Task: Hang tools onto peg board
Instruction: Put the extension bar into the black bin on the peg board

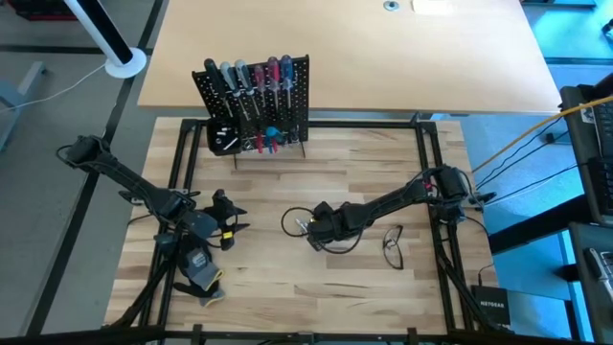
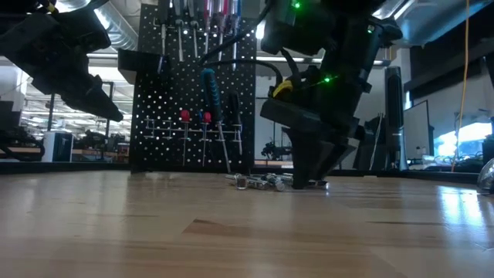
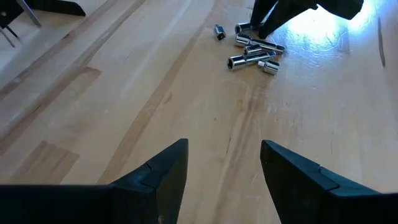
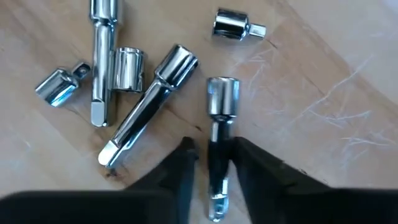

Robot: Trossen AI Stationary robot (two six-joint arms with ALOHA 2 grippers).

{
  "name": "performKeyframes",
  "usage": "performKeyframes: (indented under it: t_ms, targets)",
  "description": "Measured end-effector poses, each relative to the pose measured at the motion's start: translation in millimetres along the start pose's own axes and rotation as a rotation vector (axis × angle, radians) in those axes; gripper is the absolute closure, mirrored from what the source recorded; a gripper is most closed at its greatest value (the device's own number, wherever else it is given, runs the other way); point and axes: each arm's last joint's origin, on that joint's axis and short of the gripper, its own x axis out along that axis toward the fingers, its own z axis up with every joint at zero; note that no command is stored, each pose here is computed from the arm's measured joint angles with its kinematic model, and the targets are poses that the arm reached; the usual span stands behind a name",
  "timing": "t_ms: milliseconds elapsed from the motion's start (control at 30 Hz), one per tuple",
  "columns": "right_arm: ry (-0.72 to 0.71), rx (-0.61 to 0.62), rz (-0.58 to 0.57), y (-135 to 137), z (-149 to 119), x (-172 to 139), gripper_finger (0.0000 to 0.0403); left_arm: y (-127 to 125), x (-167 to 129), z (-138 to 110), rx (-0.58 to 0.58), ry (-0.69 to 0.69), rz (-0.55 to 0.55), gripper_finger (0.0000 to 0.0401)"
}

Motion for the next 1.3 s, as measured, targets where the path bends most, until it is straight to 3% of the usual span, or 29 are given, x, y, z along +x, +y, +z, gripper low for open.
performKeyframes:
  t_ms: [167,400,567,900,1300]
  targets:
    - [0.008,-0.062,-0.009,-1.0,-0.8,0.3,0.0369,0.1,0.0,0.0,0.0,-0.002,0.003,0.021]
    - [-0.021,-0.144,-0.039,-0.2,9.7,-23.2,0.0367,0.2,0.0,0.0,0.001,-0.003,0.006,0.021]
    - [-0.152,-0.217,0.016,9.9,43.4,-66.7,0.0362,0.4,0.0,0.1,0.001,-0.006,0.012,0.021]
    - [-0.604,-0.357,0.226,30.3,115.6,-103.5,0.036,0.4,-0.2,-0.1,0.001,-0.007,0.016,0.021]
    - [-1.114,-0.28,0.433,-1.8,203.3,-109.6,0.0357,0.5,-0.2,-0.2,-0.003,-0.006,0.017,0.021]
